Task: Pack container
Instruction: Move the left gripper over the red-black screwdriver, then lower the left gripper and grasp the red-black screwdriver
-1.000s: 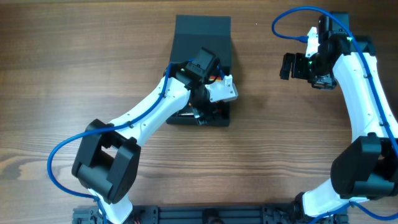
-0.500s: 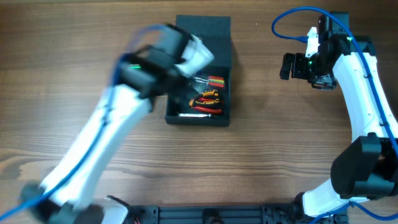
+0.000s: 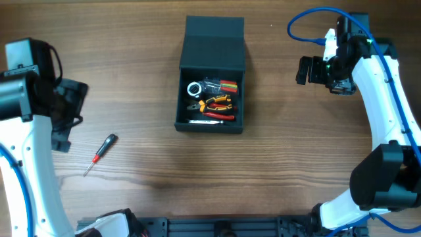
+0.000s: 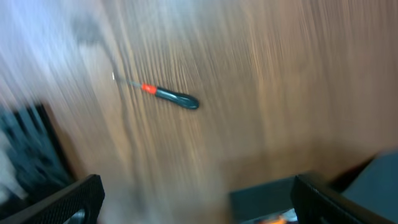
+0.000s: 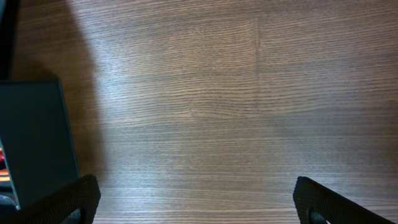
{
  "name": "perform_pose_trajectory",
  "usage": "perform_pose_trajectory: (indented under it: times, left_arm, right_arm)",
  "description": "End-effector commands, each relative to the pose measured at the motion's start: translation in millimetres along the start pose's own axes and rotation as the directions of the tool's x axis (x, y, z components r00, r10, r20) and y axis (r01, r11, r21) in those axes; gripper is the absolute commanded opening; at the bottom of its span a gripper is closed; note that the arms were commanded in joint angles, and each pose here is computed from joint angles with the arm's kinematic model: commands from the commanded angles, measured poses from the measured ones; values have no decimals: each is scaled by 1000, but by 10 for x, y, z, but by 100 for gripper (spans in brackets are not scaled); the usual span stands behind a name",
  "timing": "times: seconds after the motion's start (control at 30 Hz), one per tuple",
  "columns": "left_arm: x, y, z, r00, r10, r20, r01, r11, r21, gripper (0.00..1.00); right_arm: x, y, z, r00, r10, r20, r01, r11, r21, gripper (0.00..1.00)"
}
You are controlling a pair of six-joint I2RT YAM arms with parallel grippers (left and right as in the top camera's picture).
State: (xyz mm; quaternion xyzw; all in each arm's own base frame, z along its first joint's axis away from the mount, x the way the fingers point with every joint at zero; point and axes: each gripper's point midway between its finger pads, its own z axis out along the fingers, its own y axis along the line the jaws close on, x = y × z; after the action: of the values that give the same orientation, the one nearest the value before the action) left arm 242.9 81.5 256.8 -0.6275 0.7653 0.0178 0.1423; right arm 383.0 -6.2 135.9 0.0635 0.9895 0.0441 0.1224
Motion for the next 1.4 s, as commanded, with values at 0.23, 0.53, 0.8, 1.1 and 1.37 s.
perform_pose_trajectory:
  times: [0.23,0.53,0.8,1.1,1.37]
  left_arm:
    - [7,177,466,643,-764,57,766,637,-87,100]
    - [339,449,1399,559,-822,104,824,538,-179,100]
    - [572,692,1889,498,-859,121,859,469,-206,100]
    - [548,716,2061,462,-884,70,874,441,-202,93]
    - [403,622,2188,421,-907,-16,887,416,-200,90]
  right_arm:
    - [58,-44,32,999,0,-32,0,1000,14,100]
    - [94,-46,30,999,-23,-47,24,1000,14,100]
    - [133,-49,28,998,-21,-63,22,1000,15,100]
    - [135,-49,28,998,-20,-64,21,1000,14,100]
    - [120,-48,29,998,-20,-58,21,1000,14,100]
